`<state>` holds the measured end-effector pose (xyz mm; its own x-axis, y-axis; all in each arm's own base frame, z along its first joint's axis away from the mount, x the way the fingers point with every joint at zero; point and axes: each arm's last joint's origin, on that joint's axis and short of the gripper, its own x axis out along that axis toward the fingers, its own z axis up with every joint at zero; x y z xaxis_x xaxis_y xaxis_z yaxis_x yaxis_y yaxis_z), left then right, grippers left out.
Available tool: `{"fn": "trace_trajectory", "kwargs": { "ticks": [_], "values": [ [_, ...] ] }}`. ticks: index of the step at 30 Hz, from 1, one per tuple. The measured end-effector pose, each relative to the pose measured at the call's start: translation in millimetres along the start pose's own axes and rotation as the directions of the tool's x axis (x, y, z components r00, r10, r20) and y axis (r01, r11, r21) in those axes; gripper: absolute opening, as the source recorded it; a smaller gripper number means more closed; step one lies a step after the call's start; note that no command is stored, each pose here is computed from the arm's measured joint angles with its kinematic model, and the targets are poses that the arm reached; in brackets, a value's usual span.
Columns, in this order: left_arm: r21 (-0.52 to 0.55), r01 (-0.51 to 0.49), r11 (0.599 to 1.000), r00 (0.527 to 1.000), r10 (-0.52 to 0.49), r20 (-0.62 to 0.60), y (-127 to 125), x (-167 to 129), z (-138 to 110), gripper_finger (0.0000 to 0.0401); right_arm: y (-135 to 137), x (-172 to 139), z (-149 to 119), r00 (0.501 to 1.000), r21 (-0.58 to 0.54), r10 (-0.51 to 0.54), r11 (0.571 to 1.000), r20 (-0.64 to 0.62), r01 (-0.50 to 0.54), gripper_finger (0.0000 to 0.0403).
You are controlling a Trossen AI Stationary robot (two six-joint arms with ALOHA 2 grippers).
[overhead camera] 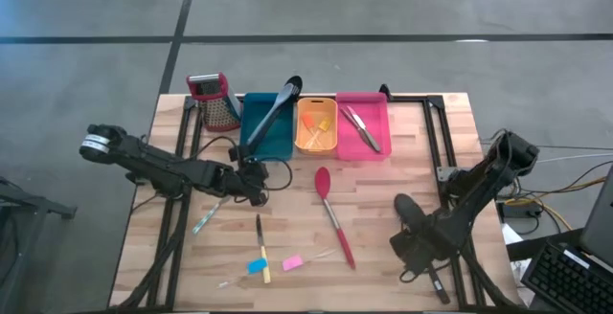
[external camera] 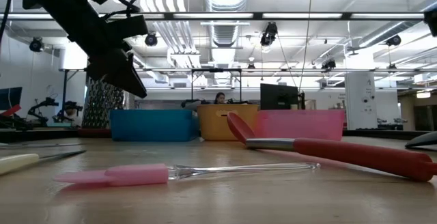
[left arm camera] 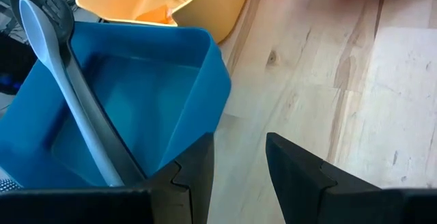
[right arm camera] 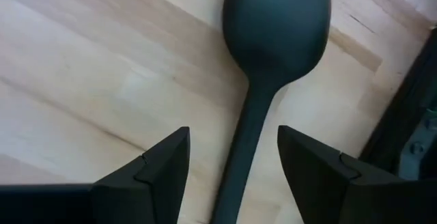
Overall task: Pick & Place Kitchen Items
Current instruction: Put the black serving spoon into the blue bin
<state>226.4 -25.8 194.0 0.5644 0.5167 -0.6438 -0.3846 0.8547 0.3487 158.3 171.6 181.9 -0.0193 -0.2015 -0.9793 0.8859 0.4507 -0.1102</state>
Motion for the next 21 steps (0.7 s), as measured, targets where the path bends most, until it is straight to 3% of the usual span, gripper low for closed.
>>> {"fn": "trace_trajectory", "kwargs": {
  "ticks": [13, 17, 21],
  "values": [
    [0.001, 0.001, 1.0, 1.0, -0.001, -0.001, 0, 0, 0, 0.0138, -27, 56, 4, 1.0, 0.052, 0.031, 0.998, -0.002, -0.031, 0.0217],
    [0.002, 0.0, 1.0, 1.0, 0.0, -0.001, 0, 0, 0, 0.0138, -30, 65, 4, 0.998, 0.067, 0.058, 0.996, 0.013, -0.059, 0.0182],
    [0.0, 0.0, 1.0, 1.0, 0.0, -0.001, 0, 0, 0, 0.0138, -28, 63, 5, 0.996, 0.043, 0.077, 0.996, 0.04, -0.079, 0.0111]
  ]
}}
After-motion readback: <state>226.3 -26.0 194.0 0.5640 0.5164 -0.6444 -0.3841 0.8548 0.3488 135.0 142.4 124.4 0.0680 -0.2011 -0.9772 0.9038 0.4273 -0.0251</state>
